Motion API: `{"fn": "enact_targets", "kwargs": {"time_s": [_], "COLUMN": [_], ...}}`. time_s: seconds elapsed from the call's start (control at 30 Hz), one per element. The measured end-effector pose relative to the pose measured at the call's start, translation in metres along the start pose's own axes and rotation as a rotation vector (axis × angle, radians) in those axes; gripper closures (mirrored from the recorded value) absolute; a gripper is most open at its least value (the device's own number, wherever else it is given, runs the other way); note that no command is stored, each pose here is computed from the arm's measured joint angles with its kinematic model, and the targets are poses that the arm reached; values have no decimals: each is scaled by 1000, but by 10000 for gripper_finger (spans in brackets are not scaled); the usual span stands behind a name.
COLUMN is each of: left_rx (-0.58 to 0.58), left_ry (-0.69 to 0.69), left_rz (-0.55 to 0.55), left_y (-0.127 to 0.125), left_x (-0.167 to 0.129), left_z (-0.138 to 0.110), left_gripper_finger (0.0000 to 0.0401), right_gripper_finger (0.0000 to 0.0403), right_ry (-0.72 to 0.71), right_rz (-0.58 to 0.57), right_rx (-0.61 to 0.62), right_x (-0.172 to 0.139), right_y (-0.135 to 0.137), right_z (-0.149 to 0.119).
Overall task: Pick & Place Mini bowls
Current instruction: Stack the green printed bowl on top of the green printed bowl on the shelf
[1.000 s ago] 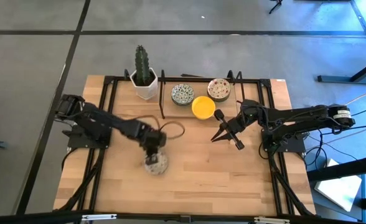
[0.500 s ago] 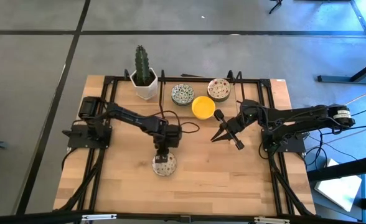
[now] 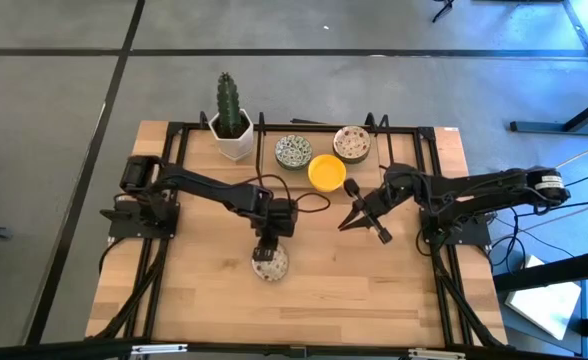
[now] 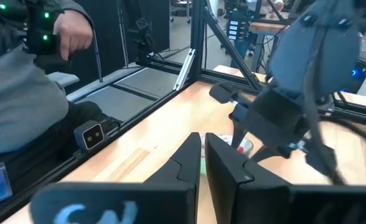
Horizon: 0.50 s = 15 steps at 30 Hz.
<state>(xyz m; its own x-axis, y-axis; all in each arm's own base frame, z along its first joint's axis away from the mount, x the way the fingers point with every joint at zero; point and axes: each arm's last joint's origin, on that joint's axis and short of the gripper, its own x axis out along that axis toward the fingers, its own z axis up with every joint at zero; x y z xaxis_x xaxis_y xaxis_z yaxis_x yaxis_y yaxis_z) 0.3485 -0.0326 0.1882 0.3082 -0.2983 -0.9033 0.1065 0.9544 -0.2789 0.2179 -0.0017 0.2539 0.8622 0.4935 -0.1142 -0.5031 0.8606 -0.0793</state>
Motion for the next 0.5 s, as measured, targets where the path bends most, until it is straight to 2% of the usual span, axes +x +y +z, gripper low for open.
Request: {"fn": "enact_targets", "kwargs": {"time_s": [0.23,0.5], "left_rx": [13,27], "left_ry": [-14,-91], "left_rz": [94,207], "left_y": [-8,-19], "left_x": [-22,-57], "left_z": [-3,-9], "left_gripper_finger": [256,268], "right_gripper_finger": [377,377], "right_ry": [-4,-6], "right_rz": [9,-6], "right_rx": [-12,-13], "right_x": [3,3], "right_y": [4,4], "right_z": [1,2]}}
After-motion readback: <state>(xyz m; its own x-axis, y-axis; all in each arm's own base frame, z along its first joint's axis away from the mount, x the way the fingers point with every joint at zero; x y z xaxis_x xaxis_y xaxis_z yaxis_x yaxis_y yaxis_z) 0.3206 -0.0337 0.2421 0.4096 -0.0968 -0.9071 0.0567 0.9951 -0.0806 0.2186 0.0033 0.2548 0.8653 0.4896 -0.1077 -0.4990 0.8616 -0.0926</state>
